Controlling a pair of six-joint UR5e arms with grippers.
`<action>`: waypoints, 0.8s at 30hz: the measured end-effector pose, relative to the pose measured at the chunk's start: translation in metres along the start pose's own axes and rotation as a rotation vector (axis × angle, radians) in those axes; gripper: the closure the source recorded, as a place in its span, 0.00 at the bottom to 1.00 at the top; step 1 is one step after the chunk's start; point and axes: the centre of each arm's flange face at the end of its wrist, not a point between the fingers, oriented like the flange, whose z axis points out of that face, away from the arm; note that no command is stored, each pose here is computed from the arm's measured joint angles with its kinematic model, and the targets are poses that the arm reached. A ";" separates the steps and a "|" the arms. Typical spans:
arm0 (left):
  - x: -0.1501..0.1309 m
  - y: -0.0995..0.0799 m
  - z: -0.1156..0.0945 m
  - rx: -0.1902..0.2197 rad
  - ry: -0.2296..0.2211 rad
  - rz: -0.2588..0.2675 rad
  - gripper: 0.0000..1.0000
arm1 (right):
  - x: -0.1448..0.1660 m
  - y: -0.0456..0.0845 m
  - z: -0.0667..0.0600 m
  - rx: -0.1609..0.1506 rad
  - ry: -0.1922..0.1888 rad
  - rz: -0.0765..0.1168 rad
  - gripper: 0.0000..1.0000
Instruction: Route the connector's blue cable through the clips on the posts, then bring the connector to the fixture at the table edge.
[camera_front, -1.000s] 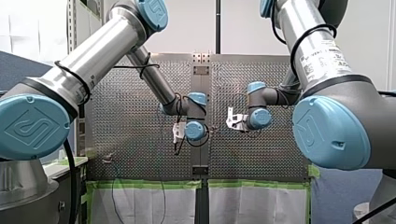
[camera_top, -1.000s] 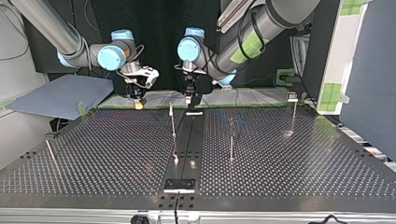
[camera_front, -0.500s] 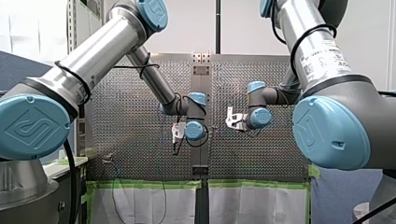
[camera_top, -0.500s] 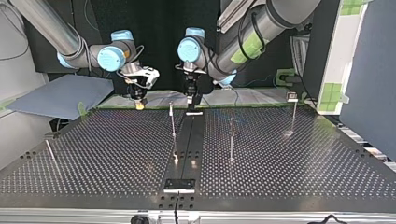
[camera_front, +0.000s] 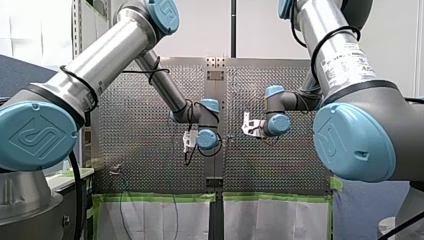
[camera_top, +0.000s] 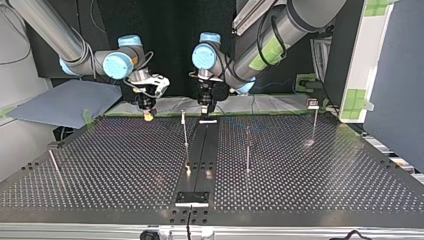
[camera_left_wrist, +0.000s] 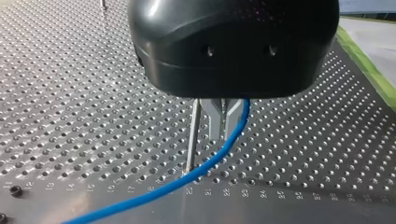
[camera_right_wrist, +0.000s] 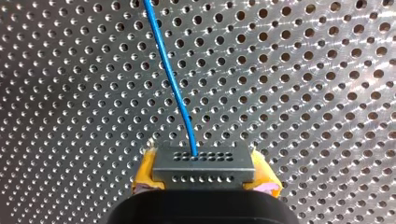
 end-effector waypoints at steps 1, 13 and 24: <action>0.000 0.000 0.000 0.001 0.000 0.000 1.00 | 0.000 0.000 0.000 0.000 0.000 0.000 1.00; 0.001 0.000 -0.001 0.008 0.013 0.005 1.00 | 0.000 0.000 0.000 -0.002 -0.007 0.003 1.00; 0.003 0.004 0.001 0.007 0.025 0.006 1.00 | 0.000 0.002 -0.001 -0.011 -0.013 0.003 1.00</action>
